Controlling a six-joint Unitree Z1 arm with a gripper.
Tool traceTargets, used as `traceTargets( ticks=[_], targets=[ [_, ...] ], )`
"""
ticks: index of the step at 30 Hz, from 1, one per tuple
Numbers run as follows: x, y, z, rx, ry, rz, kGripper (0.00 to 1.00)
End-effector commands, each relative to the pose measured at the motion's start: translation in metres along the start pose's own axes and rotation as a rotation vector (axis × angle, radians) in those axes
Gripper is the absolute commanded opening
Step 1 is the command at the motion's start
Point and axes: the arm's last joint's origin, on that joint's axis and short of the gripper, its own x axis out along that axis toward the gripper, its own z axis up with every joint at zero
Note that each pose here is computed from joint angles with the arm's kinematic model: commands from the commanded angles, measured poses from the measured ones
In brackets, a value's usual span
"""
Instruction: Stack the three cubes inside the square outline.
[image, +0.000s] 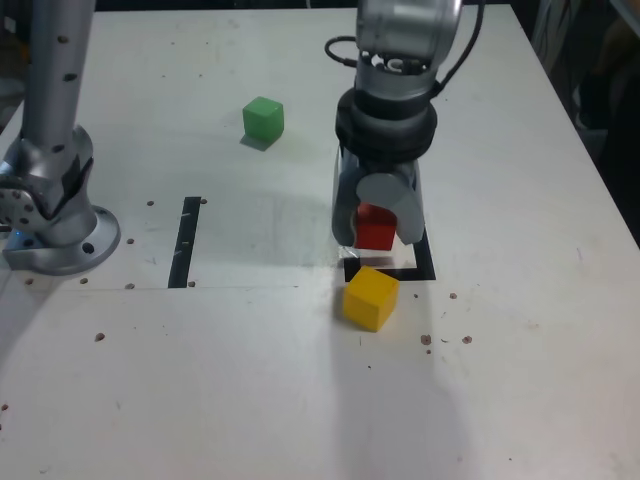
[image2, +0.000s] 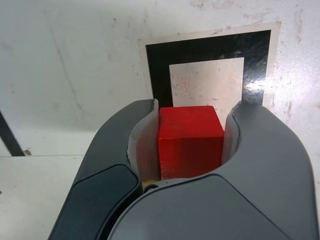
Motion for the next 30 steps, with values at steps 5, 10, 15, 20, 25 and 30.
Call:
traceTargets(
  ticks=[5,10,15,20,25,30],
  targets=[
    [0.010,0.002,0.005,-0.011,-0.005,-0.009,0.15],
    [0.018,0.003,0.008,-0.015,0.005,-0.008,0.16],
    [0.024,0.006,0.010,-0.021,0.023,-0.003,0.21],
    [0.024,0.008,0.010,-0.019,0.025,-0.001,0.35],
    [0.026,0.008,0.011,-0.010,0.024,-0.002,0.64],
    [0.027,0.009,0.012,-0.005,0.009,-0.004,0.93]
  ],
)
